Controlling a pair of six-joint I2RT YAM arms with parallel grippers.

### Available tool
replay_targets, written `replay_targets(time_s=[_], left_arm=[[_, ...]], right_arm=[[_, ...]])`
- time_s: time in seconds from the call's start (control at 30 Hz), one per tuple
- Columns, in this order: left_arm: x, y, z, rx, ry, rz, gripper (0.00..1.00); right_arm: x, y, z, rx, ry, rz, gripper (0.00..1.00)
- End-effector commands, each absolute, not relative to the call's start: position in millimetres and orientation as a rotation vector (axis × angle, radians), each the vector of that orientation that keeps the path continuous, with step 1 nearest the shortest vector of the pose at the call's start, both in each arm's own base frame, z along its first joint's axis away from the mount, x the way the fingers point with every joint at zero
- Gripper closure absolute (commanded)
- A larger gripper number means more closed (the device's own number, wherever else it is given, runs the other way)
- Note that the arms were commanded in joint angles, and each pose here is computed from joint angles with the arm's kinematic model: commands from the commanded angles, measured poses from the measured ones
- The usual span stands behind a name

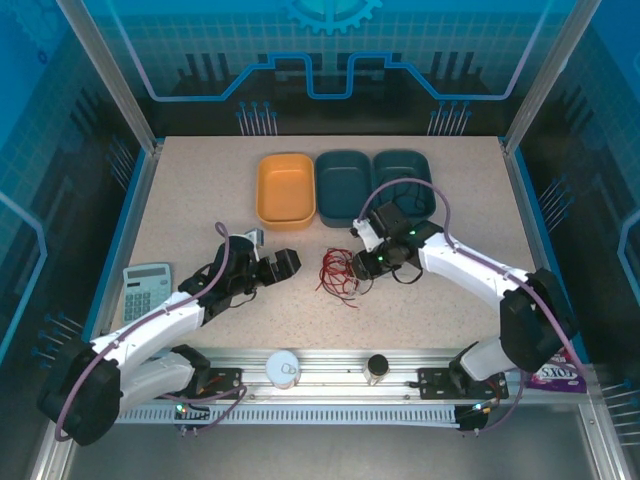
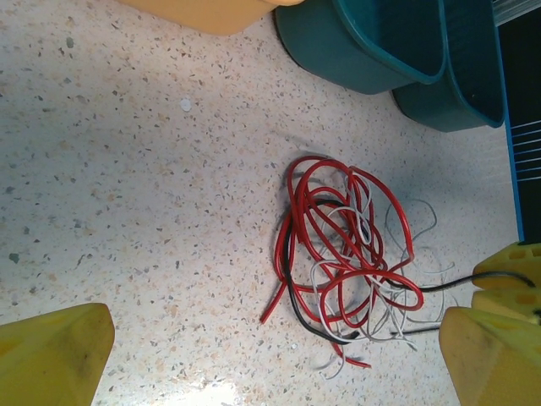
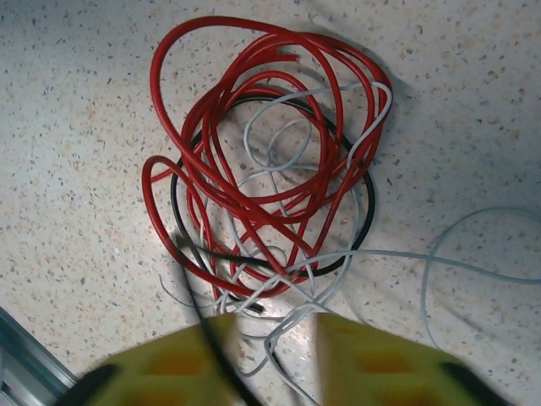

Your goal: Untangle the cables

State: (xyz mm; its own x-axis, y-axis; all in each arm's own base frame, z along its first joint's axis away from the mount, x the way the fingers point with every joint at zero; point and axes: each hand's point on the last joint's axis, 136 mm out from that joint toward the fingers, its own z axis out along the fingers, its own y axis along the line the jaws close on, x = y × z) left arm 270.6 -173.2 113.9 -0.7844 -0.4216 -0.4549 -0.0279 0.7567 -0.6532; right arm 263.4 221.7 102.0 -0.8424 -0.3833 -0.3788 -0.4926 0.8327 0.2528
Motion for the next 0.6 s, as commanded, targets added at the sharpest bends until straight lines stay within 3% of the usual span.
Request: replay_targets(time_s=[0.0,0.27,0.57], left_arm=[[270.5,-167.3,113.9,-0.323,2.349,-0.824,0.01],[275.0,-168.3,117.3,-0.324,2.336,-0.822,0.01],[272.8,-169.7,114.2,-0.319,2.347,-0.835,0.01]], right_arm=[[270.7,236.1,120.1,-0.697,2.656,0.515,0.82],[262.1,247.8,174.1,-0.747,2.551,0.362,0.99],[241.3,252.7,245.1,-0.734,2.388,0.355,1.0]])
